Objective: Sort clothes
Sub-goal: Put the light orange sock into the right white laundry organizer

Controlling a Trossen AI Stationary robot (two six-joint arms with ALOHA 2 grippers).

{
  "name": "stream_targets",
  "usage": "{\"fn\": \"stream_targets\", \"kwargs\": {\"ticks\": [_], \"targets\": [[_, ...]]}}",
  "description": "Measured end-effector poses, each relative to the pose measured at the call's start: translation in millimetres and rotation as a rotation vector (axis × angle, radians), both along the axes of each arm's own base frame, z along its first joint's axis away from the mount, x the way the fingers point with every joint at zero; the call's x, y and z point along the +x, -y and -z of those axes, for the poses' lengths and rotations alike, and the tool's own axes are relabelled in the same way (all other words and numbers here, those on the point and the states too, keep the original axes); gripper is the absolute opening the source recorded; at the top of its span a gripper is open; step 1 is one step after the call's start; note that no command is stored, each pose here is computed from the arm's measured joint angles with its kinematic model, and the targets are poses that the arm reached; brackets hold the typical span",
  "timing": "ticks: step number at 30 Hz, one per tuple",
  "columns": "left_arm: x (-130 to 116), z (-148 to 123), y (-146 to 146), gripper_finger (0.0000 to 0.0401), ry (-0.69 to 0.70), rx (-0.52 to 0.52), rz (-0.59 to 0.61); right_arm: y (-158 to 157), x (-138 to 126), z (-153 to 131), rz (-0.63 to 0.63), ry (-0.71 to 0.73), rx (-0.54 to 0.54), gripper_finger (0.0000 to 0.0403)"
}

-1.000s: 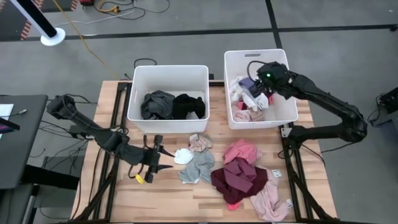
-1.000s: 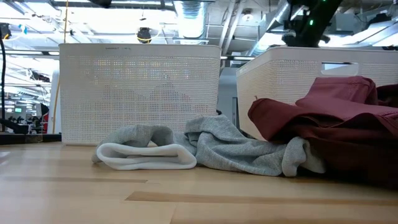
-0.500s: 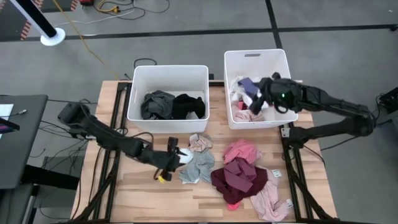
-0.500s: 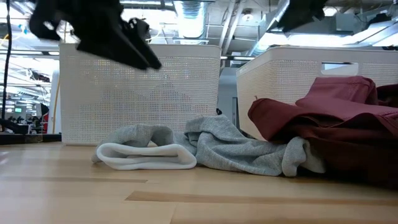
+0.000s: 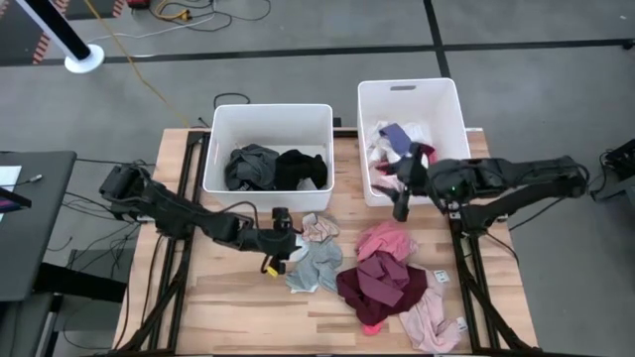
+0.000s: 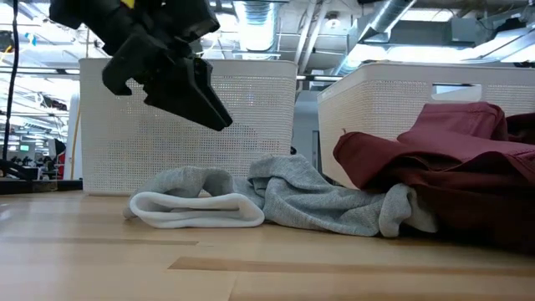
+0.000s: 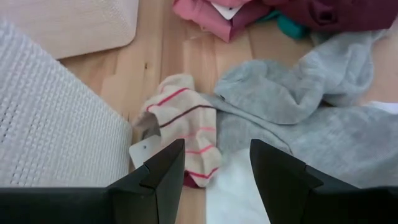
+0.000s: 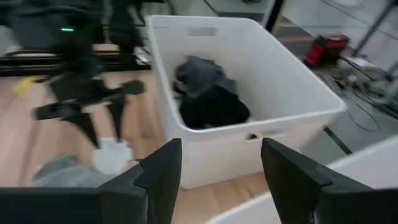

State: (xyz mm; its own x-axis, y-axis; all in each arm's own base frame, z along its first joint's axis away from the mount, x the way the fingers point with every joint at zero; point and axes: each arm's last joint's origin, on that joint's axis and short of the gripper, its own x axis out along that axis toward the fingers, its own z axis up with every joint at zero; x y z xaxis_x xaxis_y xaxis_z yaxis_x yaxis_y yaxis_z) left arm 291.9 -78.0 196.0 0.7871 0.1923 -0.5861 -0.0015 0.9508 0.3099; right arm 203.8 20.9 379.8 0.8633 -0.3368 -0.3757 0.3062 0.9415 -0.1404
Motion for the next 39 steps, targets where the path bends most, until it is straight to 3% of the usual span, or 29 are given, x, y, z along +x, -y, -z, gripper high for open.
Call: {"fn": "stream_targets", "kwargs": {"ticks": [10,18,27,39], "targets": [[4,2,-5,0.0177,-0.003,-0.102,0.008,-43,11,11,-0.173,-0.029,0.013,0.0234],[27,39,-3,0.0171,0.01,-0.111,-0.013,-78,34,37,-0.264,-0.126,-0.01,0.0234],[37,58,-26,0.0149,0.005,-0.122,-0.153,-107,55,67,-0.306,-0.209,-0.019,0.0234],[36,60,-31,0.0097,-0.048,-0.146,-0.083,-131,82,103,-0.333,-0.257,-0.052,0.0234]]}}
